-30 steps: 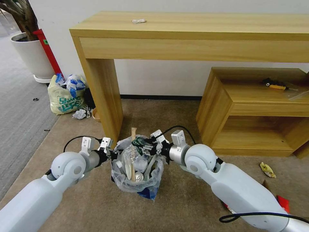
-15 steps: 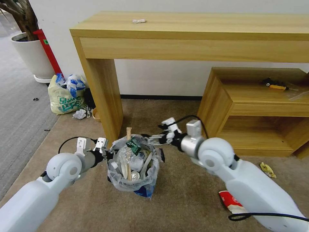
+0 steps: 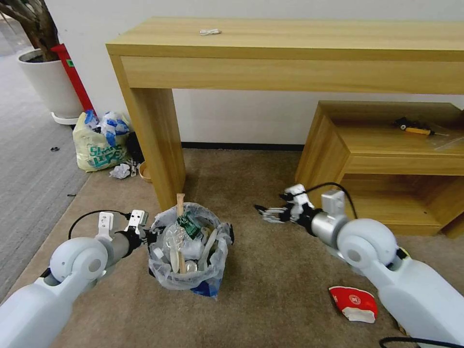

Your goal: Pick up the trash bin and place the garbage on the floor into it.

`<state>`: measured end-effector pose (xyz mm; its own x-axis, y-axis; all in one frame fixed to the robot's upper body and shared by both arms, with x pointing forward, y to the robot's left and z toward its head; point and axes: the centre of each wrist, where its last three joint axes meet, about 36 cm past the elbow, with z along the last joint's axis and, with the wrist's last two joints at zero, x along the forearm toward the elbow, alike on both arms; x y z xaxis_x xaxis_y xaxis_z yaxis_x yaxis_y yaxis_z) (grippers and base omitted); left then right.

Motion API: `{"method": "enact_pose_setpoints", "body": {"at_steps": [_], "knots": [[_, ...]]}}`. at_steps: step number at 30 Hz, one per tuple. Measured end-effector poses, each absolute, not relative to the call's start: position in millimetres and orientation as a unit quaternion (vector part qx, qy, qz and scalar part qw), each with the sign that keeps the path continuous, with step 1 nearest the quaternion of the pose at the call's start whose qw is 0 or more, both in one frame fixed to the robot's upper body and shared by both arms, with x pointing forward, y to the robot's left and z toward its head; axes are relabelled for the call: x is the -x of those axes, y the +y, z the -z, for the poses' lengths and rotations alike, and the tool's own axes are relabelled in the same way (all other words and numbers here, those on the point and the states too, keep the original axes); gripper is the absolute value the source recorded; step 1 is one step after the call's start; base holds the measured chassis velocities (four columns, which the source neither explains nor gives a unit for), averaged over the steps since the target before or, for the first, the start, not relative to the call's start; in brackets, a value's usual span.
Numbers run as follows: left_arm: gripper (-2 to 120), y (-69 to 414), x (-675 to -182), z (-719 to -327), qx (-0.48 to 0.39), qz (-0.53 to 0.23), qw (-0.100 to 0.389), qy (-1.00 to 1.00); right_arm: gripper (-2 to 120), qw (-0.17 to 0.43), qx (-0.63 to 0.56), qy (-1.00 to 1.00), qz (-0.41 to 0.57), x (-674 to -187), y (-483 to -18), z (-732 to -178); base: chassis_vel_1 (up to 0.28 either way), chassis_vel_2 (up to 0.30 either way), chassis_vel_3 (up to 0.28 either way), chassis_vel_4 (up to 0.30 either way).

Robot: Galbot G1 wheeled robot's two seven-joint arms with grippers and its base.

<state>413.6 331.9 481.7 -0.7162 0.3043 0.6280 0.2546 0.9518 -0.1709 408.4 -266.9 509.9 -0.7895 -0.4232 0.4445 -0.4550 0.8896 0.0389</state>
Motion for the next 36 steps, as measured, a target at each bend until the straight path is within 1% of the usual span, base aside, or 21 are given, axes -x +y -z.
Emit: {"method": "enact_pose_setpoints", "body": {"at_steps": [2, 5, 6, 9, 10, 13, 14, 18, 22, 25, 26, 28, 29, 32, 33, 36], "knots": [[0, 332, -414, -482, 0.151, -0.036, 0.345, -0.926, 100, 0.218, -0.233, -0.947, -0.036, -408, -272, -504, 0.000, 0.000, 0.000, 0.000], [0, 332, -414, -483, 0.150, -0.036, 0.344, -0.926, 100, 0.180, -0.238, -0.953, -0.057, -408, -296, -484, 0.000, 0.000, 0.000, 0.000], [0, 332, -414, -483, 0.150, -0.036, 0.344, -0.926, 100, 0.180, -0.238, -0.953, -0.057, -408, -296, -484, 0.000, 0.000, 0.000, 0.000], [0, 334, -414, -484, 0.149, -0.036, 0.343, -0.927, 100, 0.157, -0.258, -0.948, -0.097, -403, -335, -465, 0.000, 0.000, 0.000, 0.000], [0, 334, -414, -484, 0.149, -0.036, 0.343, -0.927, 100, 0.157, -0.258, -0.948, -0.097, -403, -335, -465, 0.000, 0.000, 0.000, 0.000], [0, 335, -415, -483, 0.150, -0.038, 0.342, -0.927, 100, 0.153, -0.266, -0.942, -0.138, -389, -369, -444, 0.000, 0.000, 0.000, 0.000], [0, 335, -415, -483, 0.150, -0.038, 0.342, -0.927, 100, 0.153, -0.266, -0.942, -0.138, -389, -369, -444, 0.000, 0.000, 0.000, 0.000], [0, 335, -417, -482, 0.152, -0.040, 0.342, -0.927, 100, 0.170, -0.282, -0.928, -0.172, -368, -403, -418, 0.000, 0.000, 0.000, 0.000], [0, 336, -418, -481, 0.153, -0.041, 0.341, -0.927, 100, 0.183, -0.294, -0.918, -0.194, -358, -419, -402, 0.000, 0.000, 0.000, 0.000], [0, 336, -419, -480, 0.154, -0.043, 0.340, -0.927, 100, 0.216, -0.304, -0.901, -0.220, -340, -444, -378, 0.000, 0.000, 0.000, 0.000], [0, 336, -419, -480, 0.154, -0.043, 0.340, -0.927, 100, 0.216, -0.304, -0.901, -0.220, -340, -444, -378, 0.000, 0.000, 0.000, 0.000], [0, 335, -420, -479, 0.154, -0.045, 0.340, -0.927, 100, 0.236, -0.307, -0.891, -0.238, -329, -464, -368, 0.000, 0.000, 0.000, 0.000], [0, 335, -420, -479, 0.154, -0.045, 0.340, -0.927, 100, 0.236, -0.307, -0.891, -0.238, -329, -464, -368, 0.000, 0.000, 0.000, 0.000], [0, 334, -420, -478, 0.156, -0.047, 0.339, -0.926, 100, 0.262, -0.308, -0.879, -0.253, -313, -491, -355, 0.000, 0.000, 0.000, 0.000], [0, 334, -420, -478, 0.156, -0.047, 0.339, -0.926, 100, 0.262, -0.308, -0.879, -0.253, -313, -491, -355, 0.000, 0.000, 0.000, 0.000], [0, 334, -420, -478, 0.157, -0.048, 0.338, -0.927, 100, 0.286, -0.320, -0.863, -0.267, -299, -515, -345, 0.000, 0.000, 0.000, 0.000]]}}
